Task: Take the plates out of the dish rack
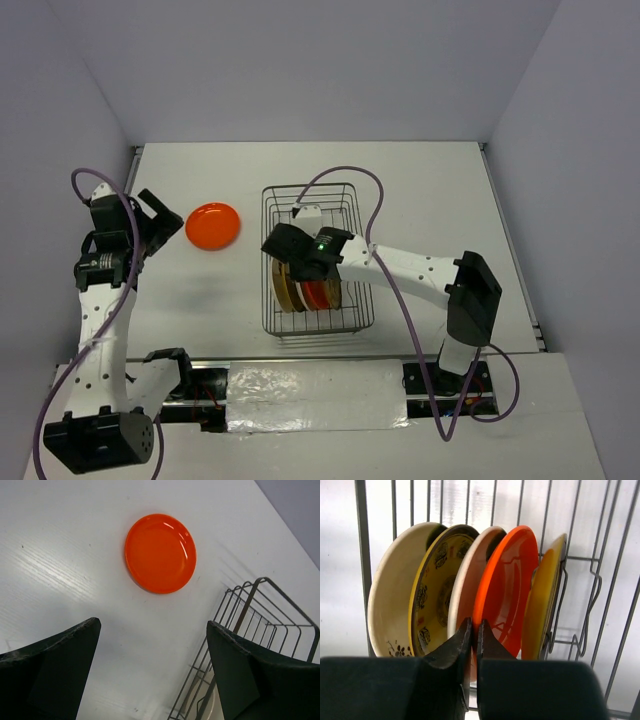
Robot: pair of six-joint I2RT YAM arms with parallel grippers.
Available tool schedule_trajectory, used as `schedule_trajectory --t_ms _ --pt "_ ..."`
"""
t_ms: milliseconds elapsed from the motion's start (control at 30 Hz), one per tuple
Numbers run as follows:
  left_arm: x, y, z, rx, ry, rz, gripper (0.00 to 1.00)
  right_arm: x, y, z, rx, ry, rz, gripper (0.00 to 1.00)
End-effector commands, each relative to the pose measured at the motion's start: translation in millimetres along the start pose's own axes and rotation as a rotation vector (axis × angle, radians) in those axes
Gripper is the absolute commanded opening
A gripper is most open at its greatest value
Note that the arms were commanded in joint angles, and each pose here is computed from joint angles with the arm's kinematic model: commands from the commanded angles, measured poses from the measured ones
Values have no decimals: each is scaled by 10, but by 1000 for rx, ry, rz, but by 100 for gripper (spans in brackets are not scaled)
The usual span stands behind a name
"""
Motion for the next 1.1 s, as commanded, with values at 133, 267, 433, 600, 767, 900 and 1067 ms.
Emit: schedule_trajectory --t_ms 133,267,433,600,767,900,1067 --pt "233 -131 -171 -134 30 131 99 481 95 -239 -69 -114 -76 1" --pt "402 -307 -356 -131 23 249 100 918 131 -430 -82 -181 -195 1" --pt "697 -634 -546 -66 65 553 99 1639 279 -694 14 -266 -396 0" --pt "958 -853 -629 43 134 814 95 1842 448 -794 371 -294 -394 0" --pt "1183 -859 -648 53 133 833 88 1706 707 -673 636 -345 -317 0" --pt "1137 -809 -558 41 176 807 86 1762 903 -588 752 -452 -316 0" --pt "987 -732 -396 28 224 776 82 1765 1125 -440 905 -602 -229 0"
Point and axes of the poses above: each gripper's point midway between its finger pads, its own x axis back along the fingers, its own y axis along the line the jaws close on, z = x × y, the point moved 10 cm from there along x, back along the fingers, and after that the axes turned 9 degrees about -x, right-handed, at the moved point
